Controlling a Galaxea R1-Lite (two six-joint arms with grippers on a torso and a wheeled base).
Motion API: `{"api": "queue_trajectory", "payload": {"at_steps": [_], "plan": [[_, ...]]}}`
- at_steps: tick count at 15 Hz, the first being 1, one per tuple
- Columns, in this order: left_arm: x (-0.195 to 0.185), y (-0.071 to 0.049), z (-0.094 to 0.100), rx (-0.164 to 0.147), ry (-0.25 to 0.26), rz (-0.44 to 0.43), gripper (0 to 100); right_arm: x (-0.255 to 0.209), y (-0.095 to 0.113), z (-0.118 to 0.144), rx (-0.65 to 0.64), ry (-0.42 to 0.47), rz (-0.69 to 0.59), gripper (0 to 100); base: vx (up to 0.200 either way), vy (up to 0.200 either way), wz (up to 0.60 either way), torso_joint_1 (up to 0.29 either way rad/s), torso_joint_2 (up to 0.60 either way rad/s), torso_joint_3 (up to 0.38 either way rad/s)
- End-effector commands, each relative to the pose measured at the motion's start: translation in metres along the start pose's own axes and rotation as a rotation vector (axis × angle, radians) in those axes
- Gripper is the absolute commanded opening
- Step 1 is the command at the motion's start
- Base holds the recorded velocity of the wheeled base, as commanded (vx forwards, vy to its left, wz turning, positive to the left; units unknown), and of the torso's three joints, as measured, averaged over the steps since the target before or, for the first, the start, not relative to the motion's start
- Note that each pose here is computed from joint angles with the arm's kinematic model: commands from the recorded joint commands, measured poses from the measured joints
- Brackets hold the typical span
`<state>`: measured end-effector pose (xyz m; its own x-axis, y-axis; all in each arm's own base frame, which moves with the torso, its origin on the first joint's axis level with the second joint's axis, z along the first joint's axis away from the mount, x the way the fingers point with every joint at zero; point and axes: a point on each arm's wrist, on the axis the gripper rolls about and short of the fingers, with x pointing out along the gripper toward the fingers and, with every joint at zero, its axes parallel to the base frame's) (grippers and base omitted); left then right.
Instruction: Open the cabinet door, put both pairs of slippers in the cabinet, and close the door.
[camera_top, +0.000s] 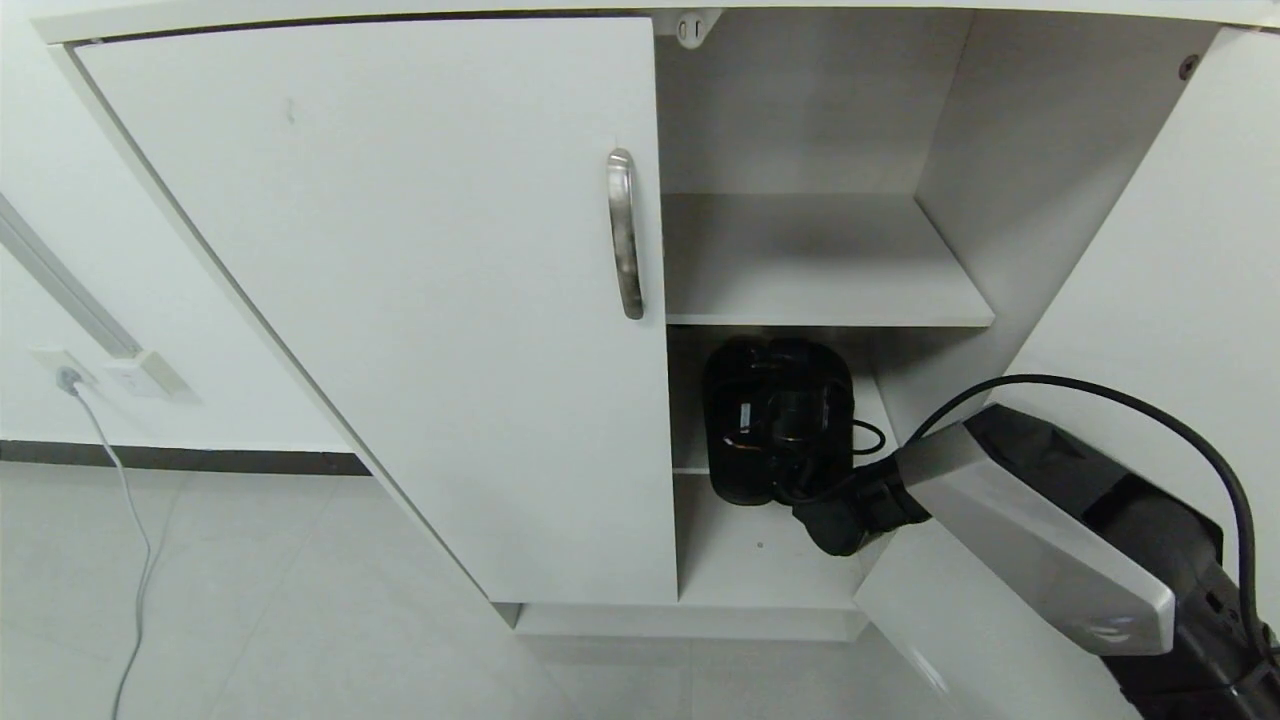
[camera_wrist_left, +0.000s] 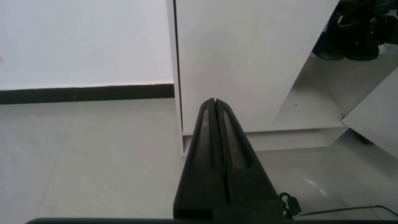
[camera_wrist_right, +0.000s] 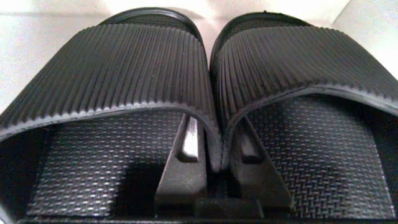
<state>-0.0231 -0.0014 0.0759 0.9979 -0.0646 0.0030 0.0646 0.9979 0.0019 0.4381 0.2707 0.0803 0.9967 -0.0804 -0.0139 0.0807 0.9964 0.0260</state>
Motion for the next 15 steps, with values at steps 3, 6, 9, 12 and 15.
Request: {"api": "queue_trajectory", "payload": {"at_steps": [3,6,9,12,15], "plan": [[0.0001,0.0,0.0,0.0,0.001,0.0,0,0.0083,-0.0041,0.002,0.003,-0.011,0.013,0,0.0,0.0,0.0,0.0,0.0,0.0],[0.0001,0.0,0.0,0.0,0.001,0.0,0,0.0123,-0.0051,0.0032,0.002,-0.01,0.007,0,0.0,0.0,0.0,0.0,0.0,0.0],[0.0,0.0,0.0004,0.0,0.0,0.0,0,0.0135,-0.0052,0.002,0.0,-0.008,0.006,0,0.0,0.0,0.0,0.0,0.0,0.0],[0.0001,0.0,0.0,0.0,0.001,0.0,0,0.0143,-0.0048,-0.0015,-0.004,-0.001,0.004,100,0.0,0.0,0.0,0.0,0.0,0.0],[0.0001,0.0,0.0,0.0,0.001,0.0,0,0.0087,-0.007,0.0002,-0.011,0.007,-0.001,100,0.0,0.0,0.0,0.0,0.0,0.0]]}}
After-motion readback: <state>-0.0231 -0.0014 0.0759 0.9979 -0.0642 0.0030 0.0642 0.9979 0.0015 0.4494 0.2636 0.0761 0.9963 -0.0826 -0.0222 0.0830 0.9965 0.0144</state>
